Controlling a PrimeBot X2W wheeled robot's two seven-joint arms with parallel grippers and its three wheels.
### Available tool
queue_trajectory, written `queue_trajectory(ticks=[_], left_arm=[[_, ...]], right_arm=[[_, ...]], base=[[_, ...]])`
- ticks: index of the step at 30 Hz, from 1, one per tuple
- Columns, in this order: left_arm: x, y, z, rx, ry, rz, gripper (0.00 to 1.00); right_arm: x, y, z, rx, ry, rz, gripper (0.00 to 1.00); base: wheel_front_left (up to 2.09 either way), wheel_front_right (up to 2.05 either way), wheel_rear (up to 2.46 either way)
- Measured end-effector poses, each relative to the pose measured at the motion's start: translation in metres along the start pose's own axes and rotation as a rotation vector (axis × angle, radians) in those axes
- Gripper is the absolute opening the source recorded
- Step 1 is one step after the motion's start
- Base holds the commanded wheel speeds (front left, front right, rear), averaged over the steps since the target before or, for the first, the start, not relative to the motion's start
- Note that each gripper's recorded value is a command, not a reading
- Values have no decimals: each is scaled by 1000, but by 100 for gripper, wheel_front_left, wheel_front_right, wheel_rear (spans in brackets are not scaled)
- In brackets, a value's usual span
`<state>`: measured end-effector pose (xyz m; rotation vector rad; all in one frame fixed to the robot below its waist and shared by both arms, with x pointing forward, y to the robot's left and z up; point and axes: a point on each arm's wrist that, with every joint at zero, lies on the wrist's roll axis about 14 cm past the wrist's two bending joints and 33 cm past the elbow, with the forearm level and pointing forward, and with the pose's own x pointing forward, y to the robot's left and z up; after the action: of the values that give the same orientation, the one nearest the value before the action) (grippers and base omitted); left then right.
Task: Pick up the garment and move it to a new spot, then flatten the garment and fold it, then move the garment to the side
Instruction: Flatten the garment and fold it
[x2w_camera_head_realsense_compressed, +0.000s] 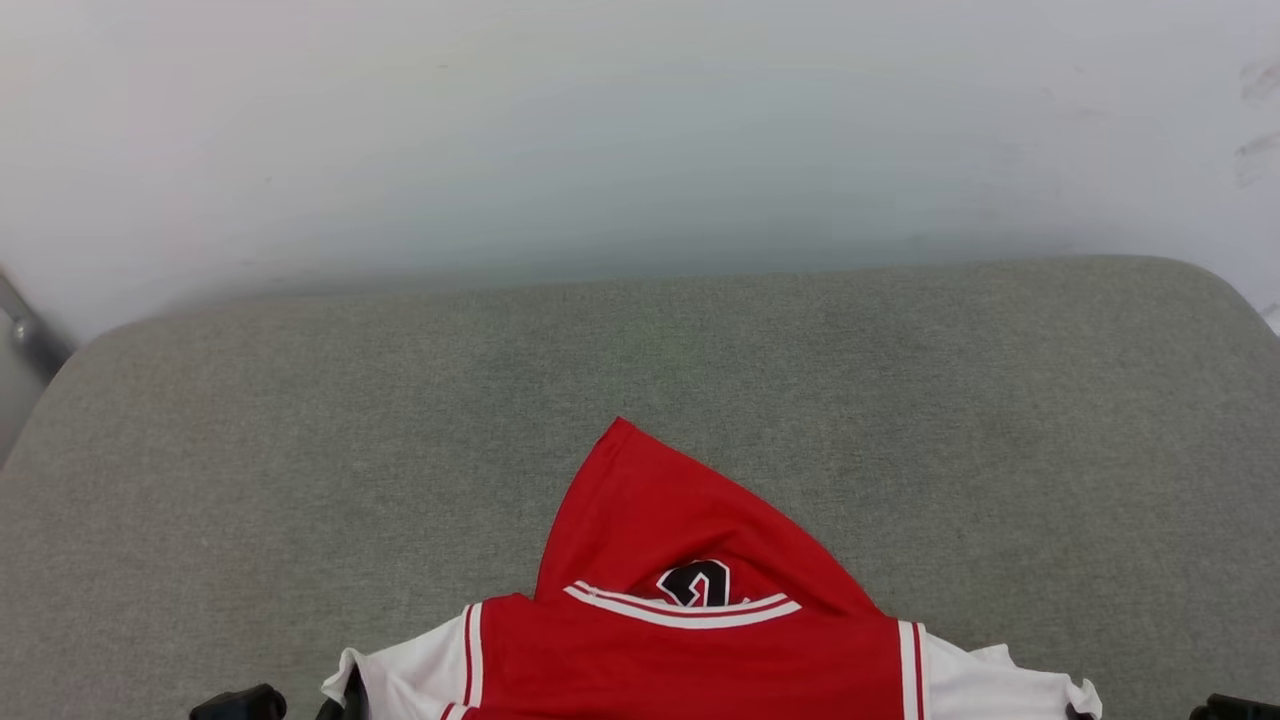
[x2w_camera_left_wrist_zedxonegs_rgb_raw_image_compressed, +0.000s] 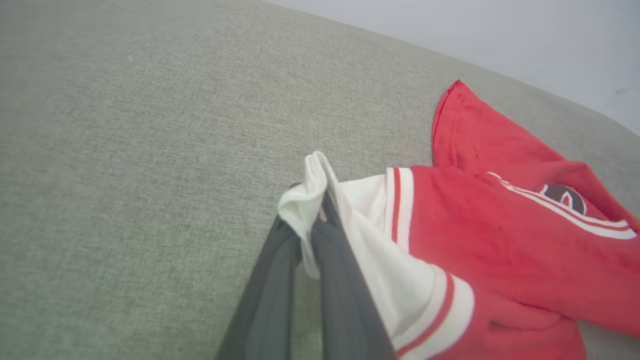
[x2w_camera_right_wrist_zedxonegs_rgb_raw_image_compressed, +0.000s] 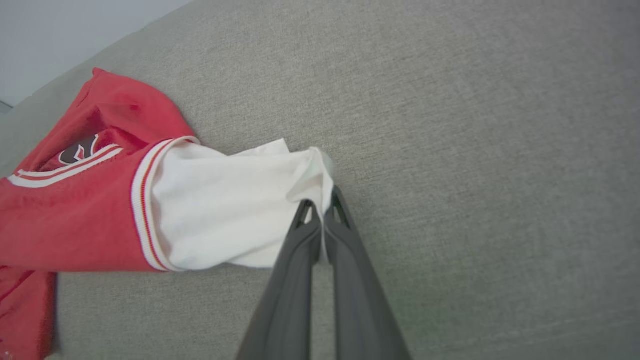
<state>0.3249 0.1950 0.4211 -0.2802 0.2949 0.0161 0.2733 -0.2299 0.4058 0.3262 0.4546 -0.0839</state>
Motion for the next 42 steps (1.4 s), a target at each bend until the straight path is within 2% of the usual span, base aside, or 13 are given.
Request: queue_trajectory(ticks=[1,2,3,4,5,6,7,14,22,35,42], left_arm=[[0,-2,-1,1,6,-8,0],[0,-3,-6,1,24,-13,0],[0,-5,-10,-2,43,-20,0],[0,-6,-12,-6,49,-23,0],[0,-9,-12,-6,50,-32,27],[1,-10,-11,-4,51,-36,78],[2,-11,-9,-11,38,-37,100],[6,-11,29,44,-111,-35,100],[5,-32,86,169,-295,-85,100],[-20,-49,115,191,-397,-99,100],[-25,-47,122,171,-427,-78,100]], right_arm=[[0,1,0,-3,4,1,0],[0,2,-2,0,12,4,18],[1,4,-3,-6,19,9,45],[1,7,-3,-15,19,16,91],[2,10,-1,-17,17,23,100],[3,13,1,-25,11,34,100],[4,17,6,-35,-7,44,100],[0,36,60,-75,-231,88,100],[-11,57,99,-186,-361,122,100],[-8,67,94,-197,-298,135,100],[15,52,76,-152,-135,116,100]], base=[[0,0,0],[0,0,0],[0,0,0],[0,0,0],[0,0,0],[0,0,0],[0,0,0],[0,0,0],[0,0,0],[0,0,0],[0,0,0]])
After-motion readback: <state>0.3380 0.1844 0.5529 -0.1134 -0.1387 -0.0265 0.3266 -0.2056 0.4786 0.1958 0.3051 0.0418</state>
